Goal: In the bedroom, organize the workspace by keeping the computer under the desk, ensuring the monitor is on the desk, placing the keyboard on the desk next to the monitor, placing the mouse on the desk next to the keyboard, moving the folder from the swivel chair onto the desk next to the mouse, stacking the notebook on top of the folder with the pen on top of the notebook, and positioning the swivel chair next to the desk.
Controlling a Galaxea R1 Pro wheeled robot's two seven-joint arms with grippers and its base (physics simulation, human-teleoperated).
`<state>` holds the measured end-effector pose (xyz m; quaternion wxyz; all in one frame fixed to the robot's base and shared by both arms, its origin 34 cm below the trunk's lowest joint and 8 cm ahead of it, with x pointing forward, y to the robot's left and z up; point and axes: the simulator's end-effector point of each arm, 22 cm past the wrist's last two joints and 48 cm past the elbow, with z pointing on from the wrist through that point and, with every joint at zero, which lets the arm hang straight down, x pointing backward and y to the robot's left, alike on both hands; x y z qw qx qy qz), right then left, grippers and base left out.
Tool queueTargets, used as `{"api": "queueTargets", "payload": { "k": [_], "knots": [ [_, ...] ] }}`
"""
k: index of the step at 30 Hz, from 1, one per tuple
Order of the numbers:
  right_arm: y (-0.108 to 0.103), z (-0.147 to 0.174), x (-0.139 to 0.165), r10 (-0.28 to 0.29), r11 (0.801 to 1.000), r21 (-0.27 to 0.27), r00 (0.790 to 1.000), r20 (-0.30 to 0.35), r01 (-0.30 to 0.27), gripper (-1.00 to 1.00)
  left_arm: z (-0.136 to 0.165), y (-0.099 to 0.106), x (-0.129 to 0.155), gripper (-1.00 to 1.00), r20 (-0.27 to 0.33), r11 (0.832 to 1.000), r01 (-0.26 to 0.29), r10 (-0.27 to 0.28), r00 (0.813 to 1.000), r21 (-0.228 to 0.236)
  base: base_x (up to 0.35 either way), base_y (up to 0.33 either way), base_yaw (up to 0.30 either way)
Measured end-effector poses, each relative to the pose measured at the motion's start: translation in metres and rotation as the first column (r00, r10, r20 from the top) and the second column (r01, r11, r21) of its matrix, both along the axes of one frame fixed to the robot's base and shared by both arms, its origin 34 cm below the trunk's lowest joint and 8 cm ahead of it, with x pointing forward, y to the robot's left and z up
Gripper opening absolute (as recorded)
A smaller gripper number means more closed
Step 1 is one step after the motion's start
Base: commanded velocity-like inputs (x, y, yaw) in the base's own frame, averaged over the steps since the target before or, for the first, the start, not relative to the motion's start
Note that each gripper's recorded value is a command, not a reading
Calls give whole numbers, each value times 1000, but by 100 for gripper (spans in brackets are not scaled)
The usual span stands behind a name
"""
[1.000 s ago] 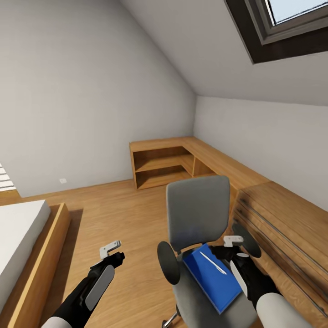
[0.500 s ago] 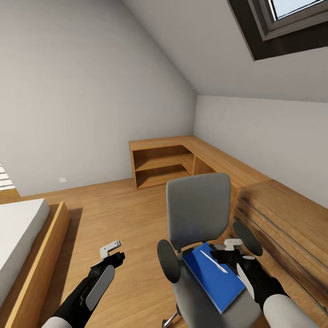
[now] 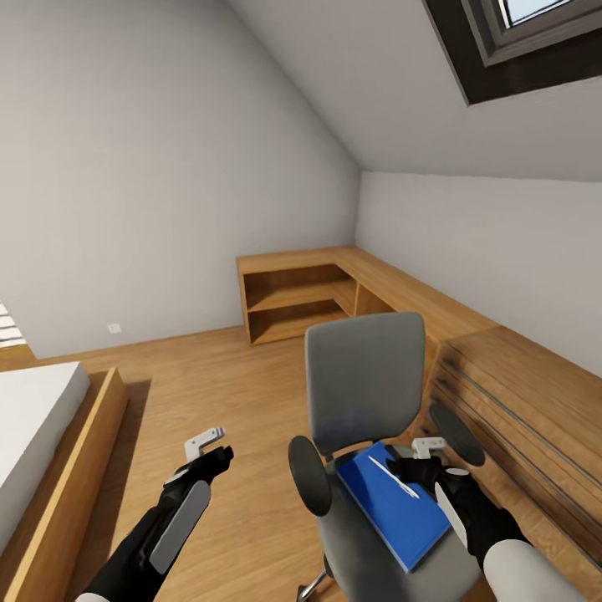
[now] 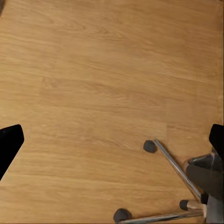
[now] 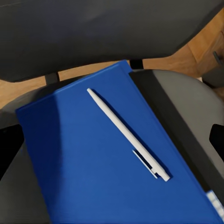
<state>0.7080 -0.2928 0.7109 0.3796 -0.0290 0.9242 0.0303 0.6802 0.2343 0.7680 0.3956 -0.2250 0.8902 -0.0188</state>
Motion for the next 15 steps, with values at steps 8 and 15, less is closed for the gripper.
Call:
{"api": "queueTargets", "payload": {
  "k": [8,15],
  "knots": [
    [0,-12,0,1,1000,0,1000,0,-1,100,23,-14,-24,100,36,995,94,-93,995,-18,0,0,0],
    [0,-23,0,1,1000,-1,1000,0,-1,100,17,-19,-34,100,16,991,134,-134,991,-20,0,0,0]
  ]
}}
